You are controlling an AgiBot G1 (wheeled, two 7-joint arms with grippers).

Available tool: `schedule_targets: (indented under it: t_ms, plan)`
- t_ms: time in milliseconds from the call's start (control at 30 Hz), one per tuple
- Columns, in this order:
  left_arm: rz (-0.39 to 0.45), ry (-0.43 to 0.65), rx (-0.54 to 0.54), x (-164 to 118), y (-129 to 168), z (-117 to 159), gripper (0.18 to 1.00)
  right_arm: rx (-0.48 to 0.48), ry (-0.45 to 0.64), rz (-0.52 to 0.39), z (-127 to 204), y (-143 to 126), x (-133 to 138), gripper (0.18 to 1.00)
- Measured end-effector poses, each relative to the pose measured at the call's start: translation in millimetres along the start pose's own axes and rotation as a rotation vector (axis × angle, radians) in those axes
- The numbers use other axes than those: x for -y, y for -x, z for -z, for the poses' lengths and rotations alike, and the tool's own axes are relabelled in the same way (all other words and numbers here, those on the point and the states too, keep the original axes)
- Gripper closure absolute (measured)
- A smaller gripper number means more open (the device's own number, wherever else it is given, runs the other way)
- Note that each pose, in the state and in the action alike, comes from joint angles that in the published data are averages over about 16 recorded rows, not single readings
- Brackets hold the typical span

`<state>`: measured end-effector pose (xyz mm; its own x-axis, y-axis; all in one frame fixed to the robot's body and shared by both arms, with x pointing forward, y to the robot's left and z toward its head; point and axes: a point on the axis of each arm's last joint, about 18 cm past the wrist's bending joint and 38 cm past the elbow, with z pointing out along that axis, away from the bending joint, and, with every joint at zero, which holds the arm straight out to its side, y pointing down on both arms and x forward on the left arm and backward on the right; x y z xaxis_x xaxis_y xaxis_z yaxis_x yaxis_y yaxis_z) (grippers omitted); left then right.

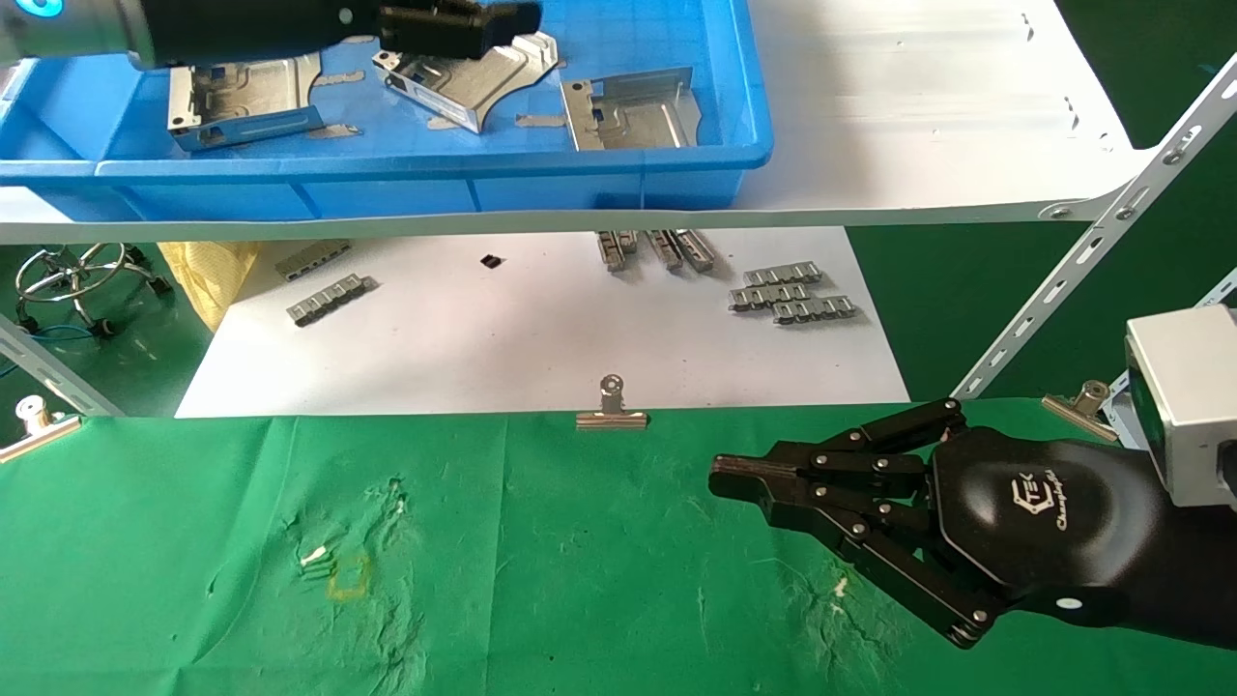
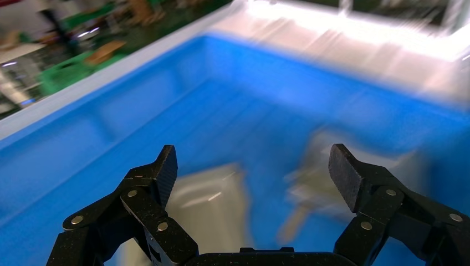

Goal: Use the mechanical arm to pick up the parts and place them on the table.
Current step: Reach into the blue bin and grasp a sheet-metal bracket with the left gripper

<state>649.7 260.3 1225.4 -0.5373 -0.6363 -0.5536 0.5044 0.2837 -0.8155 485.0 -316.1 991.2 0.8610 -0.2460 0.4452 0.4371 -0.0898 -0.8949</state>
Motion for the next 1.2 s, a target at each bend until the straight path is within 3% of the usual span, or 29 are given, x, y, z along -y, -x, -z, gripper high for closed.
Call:
schedule_targets:
  t_ms: [300,633,833,1200]
  plan:
    - [0.015,0.083,0.143,-18,22,-16,0.191,0.0,0.0,0.0,0,0,0,0.987]
    - [0.053,0.138,0.193,-28,27,-22,0.244,0.0,0.0,0.0,0,0,0,0.987]
    - [0.053,0.168,0.202,-30,28,-22,0.323,0.0,0.0,0.0,0,0,0,0.987]
    - [0.056,0.212,0.213,-32,30,-21,0.565,0.0,0.0,0.0,0,0,0,0.987]
